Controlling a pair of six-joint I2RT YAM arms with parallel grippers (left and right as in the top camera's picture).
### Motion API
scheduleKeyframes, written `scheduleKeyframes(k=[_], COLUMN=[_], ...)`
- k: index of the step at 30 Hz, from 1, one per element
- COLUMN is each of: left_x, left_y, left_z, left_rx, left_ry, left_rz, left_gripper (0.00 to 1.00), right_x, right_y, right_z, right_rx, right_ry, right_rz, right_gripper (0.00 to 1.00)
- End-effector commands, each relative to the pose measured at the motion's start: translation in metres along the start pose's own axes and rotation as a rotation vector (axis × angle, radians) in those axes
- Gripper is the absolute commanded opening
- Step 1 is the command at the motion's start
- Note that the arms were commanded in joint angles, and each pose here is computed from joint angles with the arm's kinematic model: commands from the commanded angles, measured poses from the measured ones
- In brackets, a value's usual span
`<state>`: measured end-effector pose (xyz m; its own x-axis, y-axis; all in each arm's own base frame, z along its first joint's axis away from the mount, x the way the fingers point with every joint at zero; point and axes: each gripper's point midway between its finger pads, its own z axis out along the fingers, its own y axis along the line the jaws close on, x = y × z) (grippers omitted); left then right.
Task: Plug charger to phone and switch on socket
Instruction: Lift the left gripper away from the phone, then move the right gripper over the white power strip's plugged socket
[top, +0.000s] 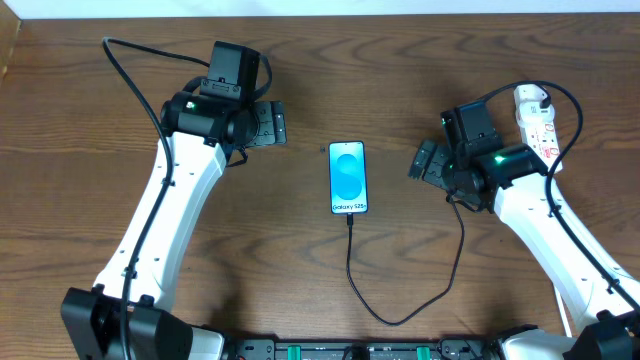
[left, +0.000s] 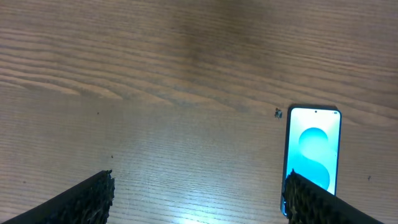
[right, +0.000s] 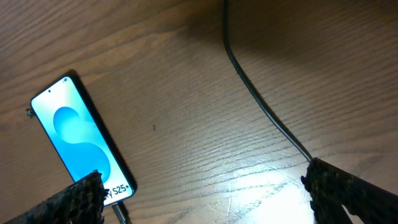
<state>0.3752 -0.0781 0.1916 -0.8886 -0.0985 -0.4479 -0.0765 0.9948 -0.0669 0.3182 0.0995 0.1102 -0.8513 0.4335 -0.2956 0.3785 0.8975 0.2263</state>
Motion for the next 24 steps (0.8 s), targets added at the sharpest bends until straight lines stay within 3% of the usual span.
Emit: scheduleKeyframes(k=[1,24], left_x=[-0.001,-0.001], left_y=[0.002,0.002], left_z=[-0.003,-0.003], left_rx=[-0.013,-0.013], left_ry=[-0.010,-0.010], left_rz=[0.017,0.017], left_gripper=[0.87,0.87], right_x=[-0.001,-0.023], right_y=[0.000,0.018], right_z=[-0.005,-0.023], right_rx=[0.001,-0.094], right_ry=[-0.018,-0.046], right_rz=[-0.001,-0.292], right_gripper=[0.99,0.99])
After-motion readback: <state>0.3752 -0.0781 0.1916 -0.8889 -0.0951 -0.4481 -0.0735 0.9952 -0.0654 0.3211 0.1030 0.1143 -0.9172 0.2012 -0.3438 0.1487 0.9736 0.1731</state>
